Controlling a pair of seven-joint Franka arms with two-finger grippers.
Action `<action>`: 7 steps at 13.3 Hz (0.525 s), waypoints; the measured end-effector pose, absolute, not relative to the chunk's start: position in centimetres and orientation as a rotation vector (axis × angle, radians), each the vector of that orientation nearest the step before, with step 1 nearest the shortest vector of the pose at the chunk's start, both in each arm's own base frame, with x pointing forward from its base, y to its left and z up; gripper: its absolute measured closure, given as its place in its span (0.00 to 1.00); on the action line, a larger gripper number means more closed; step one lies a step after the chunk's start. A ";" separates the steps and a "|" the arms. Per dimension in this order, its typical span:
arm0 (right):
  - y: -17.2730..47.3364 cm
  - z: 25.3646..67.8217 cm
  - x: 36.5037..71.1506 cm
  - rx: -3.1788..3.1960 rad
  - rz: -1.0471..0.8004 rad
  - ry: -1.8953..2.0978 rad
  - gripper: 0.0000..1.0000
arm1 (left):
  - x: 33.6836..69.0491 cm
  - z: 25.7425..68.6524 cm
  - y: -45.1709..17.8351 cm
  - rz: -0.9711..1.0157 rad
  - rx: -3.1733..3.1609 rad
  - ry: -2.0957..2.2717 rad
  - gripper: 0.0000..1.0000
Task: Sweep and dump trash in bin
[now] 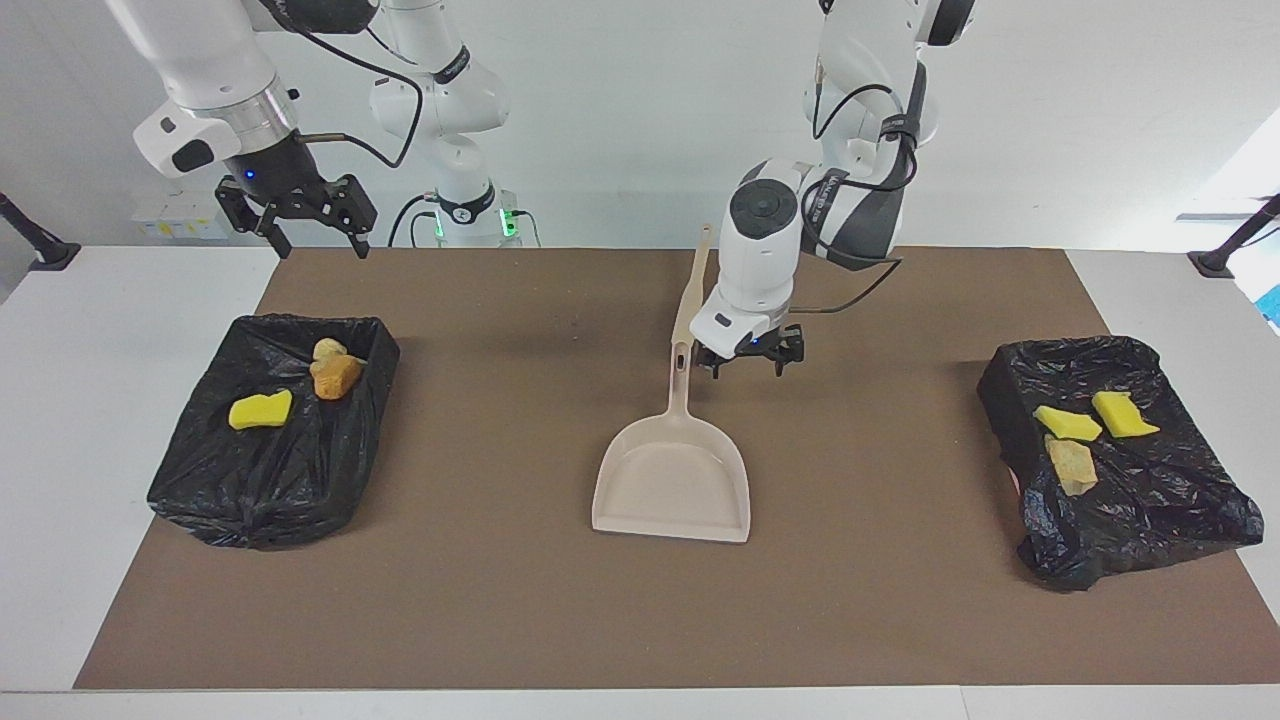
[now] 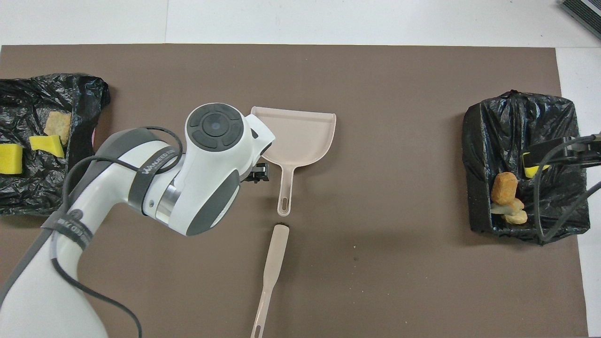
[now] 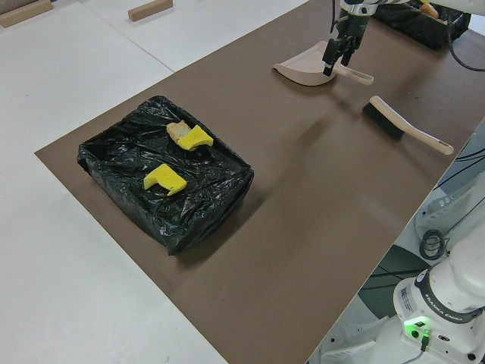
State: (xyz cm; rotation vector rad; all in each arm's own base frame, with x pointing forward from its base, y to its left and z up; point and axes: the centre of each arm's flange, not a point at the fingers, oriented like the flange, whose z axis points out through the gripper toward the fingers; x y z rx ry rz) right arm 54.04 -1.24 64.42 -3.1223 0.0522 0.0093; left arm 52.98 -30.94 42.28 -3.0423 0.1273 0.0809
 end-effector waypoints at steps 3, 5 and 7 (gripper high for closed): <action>-1.3 64.4 54.0 -3.122 0.009 0.052 0.00 | 52.0 46.2 -24.0 0.046 -3.052 0.214 0.00; -1.3 64.4 54.0 -3.122 0.009 0.052 0.00 | 51.1 49.1 -20.1 0.015 -3.058 0.239 0.00; -1.3 64.4 54.0 -3.122 0.009 0.052 0.00 | 50.2 51.2 -18.0 0.019 -3.052 0.280 0.00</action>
